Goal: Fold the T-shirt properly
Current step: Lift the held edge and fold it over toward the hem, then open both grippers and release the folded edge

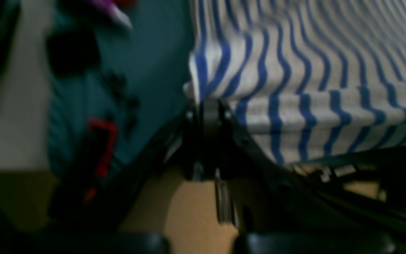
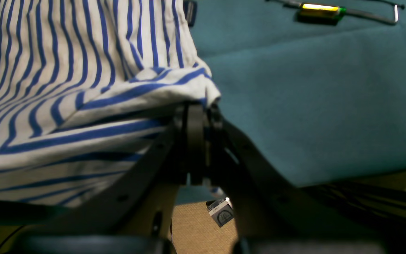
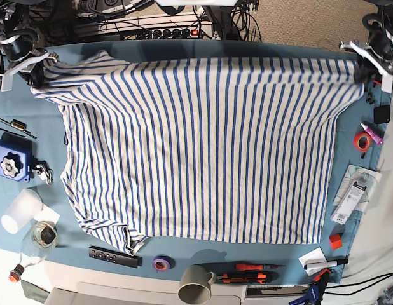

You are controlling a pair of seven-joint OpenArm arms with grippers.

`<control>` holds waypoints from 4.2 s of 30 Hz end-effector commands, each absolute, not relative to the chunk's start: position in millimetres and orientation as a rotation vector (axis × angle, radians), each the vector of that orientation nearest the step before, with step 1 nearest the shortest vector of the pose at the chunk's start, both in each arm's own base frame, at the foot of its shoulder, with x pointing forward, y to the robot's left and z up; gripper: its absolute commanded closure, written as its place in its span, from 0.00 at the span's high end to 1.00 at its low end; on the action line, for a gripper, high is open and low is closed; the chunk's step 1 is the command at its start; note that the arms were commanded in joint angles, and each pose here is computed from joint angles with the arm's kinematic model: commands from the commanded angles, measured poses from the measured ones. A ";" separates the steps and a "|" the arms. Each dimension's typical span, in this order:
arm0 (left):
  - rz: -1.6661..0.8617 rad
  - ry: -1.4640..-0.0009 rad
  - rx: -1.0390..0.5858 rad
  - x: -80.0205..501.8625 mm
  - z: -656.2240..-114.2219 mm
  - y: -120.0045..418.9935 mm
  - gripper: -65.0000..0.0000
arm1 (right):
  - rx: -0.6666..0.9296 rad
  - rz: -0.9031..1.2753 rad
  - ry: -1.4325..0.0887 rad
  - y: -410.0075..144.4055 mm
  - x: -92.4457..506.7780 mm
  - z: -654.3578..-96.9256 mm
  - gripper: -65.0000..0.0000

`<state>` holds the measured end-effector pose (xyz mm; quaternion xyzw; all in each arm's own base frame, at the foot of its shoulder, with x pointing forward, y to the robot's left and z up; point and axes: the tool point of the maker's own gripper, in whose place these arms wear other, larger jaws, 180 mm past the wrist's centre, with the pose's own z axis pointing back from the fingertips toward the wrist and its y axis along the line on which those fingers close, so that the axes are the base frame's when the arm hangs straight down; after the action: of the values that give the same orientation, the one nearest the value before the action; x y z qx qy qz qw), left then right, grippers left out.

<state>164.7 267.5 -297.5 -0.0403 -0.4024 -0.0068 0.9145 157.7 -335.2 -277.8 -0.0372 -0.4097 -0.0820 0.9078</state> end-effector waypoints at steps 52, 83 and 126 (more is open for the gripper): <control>-0.162 -0.980 -0.058 292.0 -305.6 262.9 0.00 | -0.197 -0.137 -0.944 -360.8 289.1 -292.5 0.00; -0.069 -0.966 -0.180 395.0 -328.9 256.8 0.00 | -0.080 -0.262 -0.954 -374.7 391.0 -297.8 0.00; -0.053 -0.611 -0.301 338.1 -357.5 254.4 0.31 | -0.001 -0.196 -0.961 -365.5 374.0 -261.2 0.27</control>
<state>326.2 248.9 -374.9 -0.1526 -0.2715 -0.0198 0.9500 366.8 -357.8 -284.4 0.0101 -0.4311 -0.0992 0.8968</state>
